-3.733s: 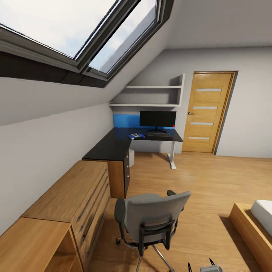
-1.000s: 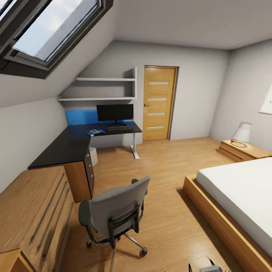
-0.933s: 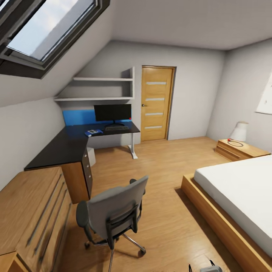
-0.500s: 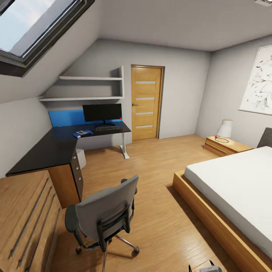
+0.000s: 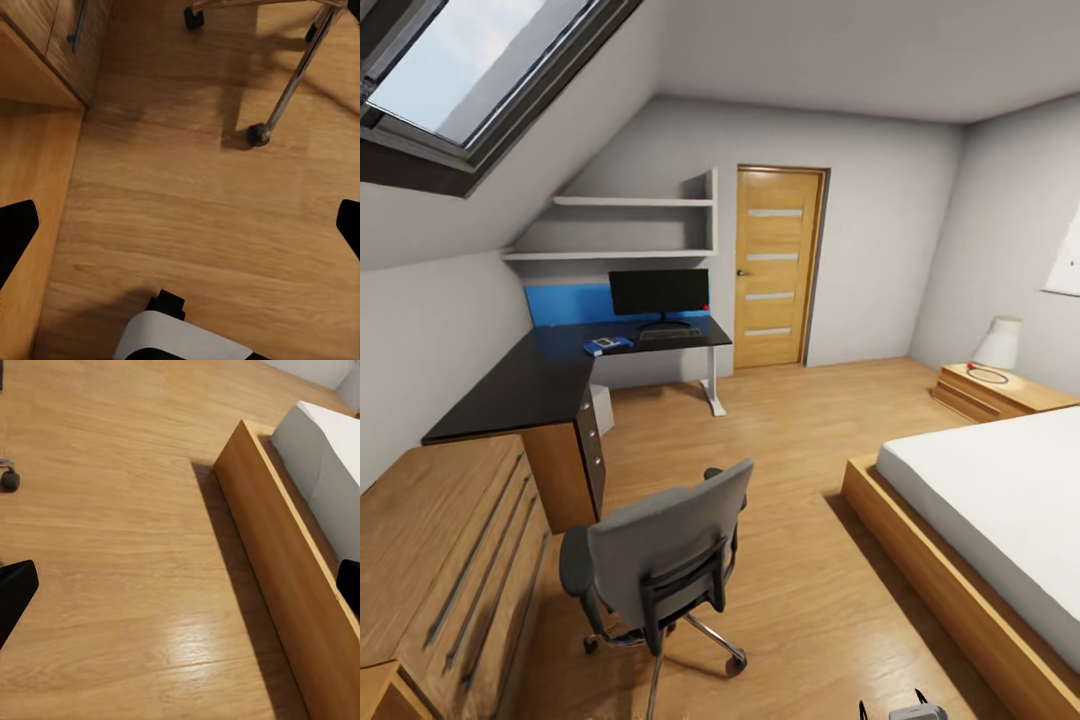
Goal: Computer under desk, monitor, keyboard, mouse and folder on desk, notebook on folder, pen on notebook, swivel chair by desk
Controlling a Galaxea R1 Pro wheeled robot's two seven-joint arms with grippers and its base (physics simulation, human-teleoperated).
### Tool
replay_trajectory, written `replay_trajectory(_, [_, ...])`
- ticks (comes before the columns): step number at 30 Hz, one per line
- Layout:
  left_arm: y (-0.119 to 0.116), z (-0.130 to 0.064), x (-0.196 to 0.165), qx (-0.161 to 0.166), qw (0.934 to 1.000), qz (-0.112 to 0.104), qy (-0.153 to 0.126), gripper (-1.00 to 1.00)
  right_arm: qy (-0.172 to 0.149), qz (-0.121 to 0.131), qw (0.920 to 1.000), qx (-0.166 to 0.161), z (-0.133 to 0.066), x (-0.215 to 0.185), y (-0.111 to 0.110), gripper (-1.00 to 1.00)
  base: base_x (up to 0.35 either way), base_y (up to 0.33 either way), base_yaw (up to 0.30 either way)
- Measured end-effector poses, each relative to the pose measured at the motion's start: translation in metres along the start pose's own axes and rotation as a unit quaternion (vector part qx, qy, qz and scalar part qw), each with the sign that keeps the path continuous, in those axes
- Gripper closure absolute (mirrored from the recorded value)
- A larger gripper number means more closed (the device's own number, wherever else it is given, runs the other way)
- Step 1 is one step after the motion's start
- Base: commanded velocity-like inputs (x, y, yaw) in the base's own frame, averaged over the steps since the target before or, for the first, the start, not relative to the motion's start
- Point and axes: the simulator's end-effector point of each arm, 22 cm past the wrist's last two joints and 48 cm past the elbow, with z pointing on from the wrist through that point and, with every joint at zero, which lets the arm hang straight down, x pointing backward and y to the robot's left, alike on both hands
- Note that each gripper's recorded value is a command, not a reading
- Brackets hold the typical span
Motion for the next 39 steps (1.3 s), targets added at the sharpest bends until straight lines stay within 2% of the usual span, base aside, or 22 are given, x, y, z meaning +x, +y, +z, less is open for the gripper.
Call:
replay_trajectory(24, [-0.002,0.025,0.016,-0.003,1.0000,0.003,0.007,-1.00,0.008,-0.001,1.0000,-0.003,0.015,0.025,0.012,-1.00,0.000,0.000,0.239])
replay_trajectory(39, [-0.005,0.042,0.024,-0.002,1.0000,0.004,0.008,-1.00,0.009,-0.002,0.9999,-0.003,0.026,0.040,0.019,-1.00,0.000,0.000,0.047])
